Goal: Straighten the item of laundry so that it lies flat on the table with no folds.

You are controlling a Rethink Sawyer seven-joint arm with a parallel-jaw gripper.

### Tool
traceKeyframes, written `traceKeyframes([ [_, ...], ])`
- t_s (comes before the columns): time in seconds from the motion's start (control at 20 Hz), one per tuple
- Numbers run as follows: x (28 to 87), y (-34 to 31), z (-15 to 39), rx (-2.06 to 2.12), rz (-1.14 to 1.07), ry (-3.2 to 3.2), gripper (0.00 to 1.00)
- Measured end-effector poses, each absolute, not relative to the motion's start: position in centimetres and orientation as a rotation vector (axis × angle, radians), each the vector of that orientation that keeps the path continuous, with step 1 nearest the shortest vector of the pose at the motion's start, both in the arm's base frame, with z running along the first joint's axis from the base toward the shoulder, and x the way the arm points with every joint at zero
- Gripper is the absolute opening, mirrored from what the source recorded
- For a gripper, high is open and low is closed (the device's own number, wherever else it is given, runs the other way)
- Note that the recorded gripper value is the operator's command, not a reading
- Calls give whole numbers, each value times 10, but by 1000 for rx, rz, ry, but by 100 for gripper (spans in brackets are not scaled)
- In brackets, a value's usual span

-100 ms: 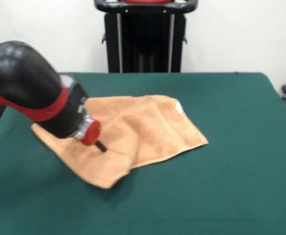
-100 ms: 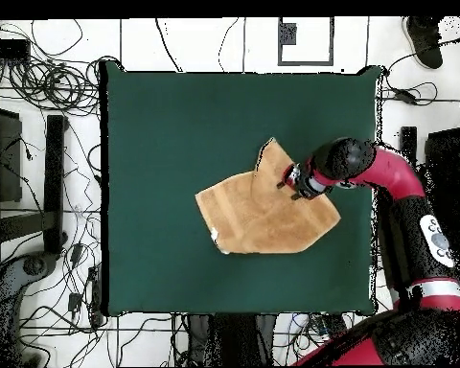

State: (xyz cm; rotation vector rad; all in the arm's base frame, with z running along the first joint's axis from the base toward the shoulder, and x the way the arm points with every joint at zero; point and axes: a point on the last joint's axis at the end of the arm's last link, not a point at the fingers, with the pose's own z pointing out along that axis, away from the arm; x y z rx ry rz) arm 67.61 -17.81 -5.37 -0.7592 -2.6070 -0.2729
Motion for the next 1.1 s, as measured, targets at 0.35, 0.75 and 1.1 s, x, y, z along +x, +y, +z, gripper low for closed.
traceKeyframes([
  [0.35,695,-234,-47,-764,-188,-2707,100],
  [0.75,693,-247,-43,-751,-84,-2805,100],
  [1.1,681,-231,-42,-644,39,-2979,100],
])
